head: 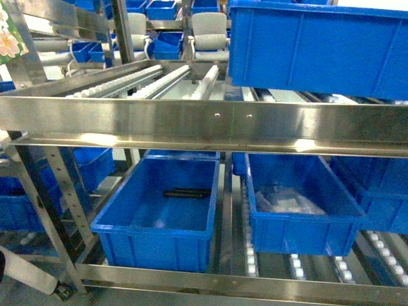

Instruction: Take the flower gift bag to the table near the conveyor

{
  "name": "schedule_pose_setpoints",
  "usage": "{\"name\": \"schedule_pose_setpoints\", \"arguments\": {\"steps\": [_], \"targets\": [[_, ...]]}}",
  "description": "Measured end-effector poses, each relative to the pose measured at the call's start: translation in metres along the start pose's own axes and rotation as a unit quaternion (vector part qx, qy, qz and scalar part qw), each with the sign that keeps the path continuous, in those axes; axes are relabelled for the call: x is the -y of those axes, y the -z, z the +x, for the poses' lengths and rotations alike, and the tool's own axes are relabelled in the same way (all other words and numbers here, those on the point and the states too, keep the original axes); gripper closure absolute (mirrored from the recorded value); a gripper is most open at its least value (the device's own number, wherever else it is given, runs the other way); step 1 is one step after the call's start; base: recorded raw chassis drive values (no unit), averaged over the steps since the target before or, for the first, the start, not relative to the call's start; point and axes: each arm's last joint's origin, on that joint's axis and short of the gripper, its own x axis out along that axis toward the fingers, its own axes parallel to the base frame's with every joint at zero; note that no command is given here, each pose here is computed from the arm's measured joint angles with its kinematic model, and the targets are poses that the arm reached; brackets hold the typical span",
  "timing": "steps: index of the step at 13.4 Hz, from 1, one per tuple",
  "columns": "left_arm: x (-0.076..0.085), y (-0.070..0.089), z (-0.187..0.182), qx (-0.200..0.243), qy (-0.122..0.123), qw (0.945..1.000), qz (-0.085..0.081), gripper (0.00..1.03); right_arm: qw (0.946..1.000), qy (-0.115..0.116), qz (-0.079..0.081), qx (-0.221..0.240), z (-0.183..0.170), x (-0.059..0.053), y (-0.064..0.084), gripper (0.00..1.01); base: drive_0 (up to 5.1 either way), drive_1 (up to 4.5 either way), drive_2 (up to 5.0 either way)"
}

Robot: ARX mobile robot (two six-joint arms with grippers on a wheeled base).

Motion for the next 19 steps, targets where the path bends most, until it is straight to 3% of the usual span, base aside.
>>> {"name": "schedule_pose_setpoints", "arguments": {"steps": [19], "targets": [[0.0001,0.0008,0.0003,-0.003,0.000,1.0000,0.000,1.01,1.0000,0.000,-0.001,-0.002,0.0000,0.0000,0.0004,0.99,-4.9,2.31,2.5]]}}
